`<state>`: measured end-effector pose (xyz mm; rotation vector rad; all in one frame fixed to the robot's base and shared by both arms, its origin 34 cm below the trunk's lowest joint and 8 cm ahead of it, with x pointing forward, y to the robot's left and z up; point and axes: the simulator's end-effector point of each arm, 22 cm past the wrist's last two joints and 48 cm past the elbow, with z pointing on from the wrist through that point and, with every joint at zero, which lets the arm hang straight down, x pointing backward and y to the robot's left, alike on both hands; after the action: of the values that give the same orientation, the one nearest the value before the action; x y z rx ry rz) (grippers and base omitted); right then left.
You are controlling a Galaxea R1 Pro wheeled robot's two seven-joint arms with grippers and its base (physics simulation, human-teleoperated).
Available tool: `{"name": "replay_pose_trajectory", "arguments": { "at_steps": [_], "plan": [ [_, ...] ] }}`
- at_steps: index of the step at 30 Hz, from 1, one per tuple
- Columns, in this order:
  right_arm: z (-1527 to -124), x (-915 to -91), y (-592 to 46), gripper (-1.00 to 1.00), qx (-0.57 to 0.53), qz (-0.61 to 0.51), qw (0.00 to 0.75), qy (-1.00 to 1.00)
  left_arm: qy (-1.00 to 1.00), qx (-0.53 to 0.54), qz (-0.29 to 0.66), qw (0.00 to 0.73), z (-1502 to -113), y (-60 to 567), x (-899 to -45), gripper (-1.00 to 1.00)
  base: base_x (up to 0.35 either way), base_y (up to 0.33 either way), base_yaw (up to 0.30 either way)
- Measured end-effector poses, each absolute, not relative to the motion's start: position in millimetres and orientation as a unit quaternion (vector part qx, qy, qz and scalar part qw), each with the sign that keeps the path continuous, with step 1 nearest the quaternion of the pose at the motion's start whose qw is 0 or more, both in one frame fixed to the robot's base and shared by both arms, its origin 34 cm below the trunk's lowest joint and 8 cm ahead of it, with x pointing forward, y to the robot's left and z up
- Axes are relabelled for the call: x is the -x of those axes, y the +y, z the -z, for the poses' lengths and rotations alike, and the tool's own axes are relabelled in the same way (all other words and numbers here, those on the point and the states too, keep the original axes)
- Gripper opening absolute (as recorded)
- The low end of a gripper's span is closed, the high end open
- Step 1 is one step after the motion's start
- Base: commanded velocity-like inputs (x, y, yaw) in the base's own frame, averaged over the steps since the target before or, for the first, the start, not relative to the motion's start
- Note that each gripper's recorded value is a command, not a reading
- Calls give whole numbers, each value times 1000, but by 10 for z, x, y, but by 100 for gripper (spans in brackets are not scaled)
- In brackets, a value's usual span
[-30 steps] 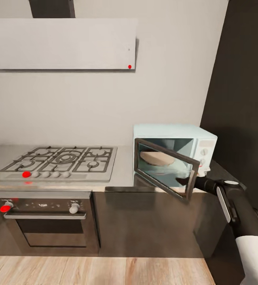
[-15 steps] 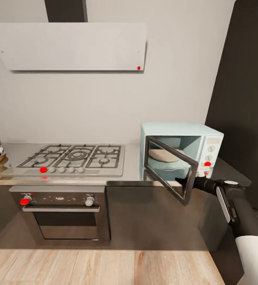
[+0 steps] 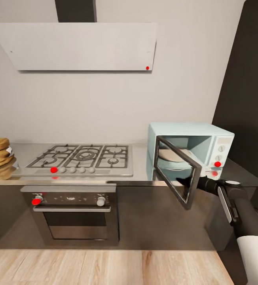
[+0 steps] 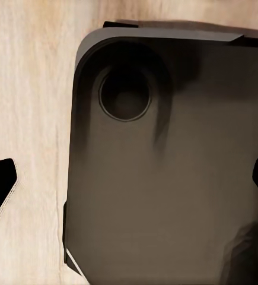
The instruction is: In the kitchen, take the popcorn bag from the countertop, put it into the microwave, and heat it until the popcorn is cooked so the cooked popcorn ends up inside the bag.
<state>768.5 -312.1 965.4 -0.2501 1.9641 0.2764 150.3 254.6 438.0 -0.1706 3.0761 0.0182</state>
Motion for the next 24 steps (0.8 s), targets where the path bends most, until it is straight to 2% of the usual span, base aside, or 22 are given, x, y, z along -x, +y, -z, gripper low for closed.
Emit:
{"name": "replay_pose_trajectory", "arguments": {
  "at_steps": [5, 10, 20, 24],
  "plan": [
    [-9654, -7685, -3124, 100, 105, -116, 541, 827, 998, 55, -6, 30, -4380, 2546, -1504, 100, 0, 192, 0],
    [-9655, -7686, -3125, 100, 105, -116, 541, 826, 998, 54, -6, 31, -4380, 2548, -1508, 100, -31, 29, 0],
    [-9659, -7686, -3174, 100, 103, -113, 541, 827, 998, 55, -5, 31, -4380, 2542, -1509, 100, -278, 6, 0],
    [-9657, -7686, -3165, 100, 104, -113, 541, 827, 998, 55, -6, 31, -4380, 2546, -1509, 100, -217, 151, 0]
  ]
}}
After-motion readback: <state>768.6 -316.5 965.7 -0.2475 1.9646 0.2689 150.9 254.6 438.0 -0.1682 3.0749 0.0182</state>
